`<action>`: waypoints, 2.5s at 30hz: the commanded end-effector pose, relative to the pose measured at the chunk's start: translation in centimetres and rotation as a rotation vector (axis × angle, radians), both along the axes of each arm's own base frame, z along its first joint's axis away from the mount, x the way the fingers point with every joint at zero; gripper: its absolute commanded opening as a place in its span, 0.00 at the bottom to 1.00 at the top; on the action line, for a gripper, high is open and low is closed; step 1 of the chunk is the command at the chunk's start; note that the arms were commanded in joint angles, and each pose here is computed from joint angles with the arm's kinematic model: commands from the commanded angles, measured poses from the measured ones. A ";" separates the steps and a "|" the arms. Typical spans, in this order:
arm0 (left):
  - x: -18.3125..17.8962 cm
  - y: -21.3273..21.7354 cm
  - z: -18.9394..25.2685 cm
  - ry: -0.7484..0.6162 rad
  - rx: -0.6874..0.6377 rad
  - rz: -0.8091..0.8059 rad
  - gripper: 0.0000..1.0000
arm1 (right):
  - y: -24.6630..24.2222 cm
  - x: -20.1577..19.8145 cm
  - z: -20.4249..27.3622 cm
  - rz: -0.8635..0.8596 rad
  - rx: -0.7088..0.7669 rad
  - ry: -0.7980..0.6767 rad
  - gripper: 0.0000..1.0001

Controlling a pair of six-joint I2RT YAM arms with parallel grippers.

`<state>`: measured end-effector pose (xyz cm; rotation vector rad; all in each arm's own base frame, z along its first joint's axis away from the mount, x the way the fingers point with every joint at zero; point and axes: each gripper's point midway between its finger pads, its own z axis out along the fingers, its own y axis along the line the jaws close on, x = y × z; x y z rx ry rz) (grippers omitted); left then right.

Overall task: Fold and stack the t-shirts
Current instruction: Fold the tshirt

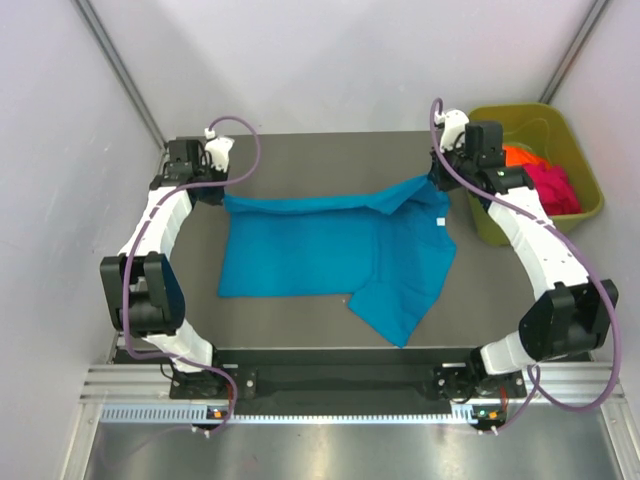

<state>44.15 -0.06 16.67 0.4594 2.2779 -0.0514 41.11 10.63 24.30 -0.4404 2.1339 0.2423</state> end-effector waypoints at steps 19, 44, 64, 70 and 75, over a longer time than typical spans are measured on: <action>-3.5 0.4 -4.0 0.151 0.004 0.019 0.00 | 0.7 -2.5 -1.7 0.016 0.053 0.058 0.00; -0.5 -4.3 -2.8 0.175 -0.172 -0.016 0.33 | 1.7 -1.1 -3.0 0.038 0.070 0.082 0.00; -4.0 -8.1 -12.6 0.672 -0.206 -0.082 0.00 | 3.0 0.1 -3.7 0.064 0.085 0.104 0.00; -4.9 -7.8 -13.6 0.727 -0.197 -0.051 0.00 | 3.4 1.4 -4.0 0.071 0.085 0.108 0.00; -5.2 -7.5 -13.8 0.745 -0.176 -0.049 0.00 | 3.8 2.0 -4.1 0.085 0.091 0.122 0.00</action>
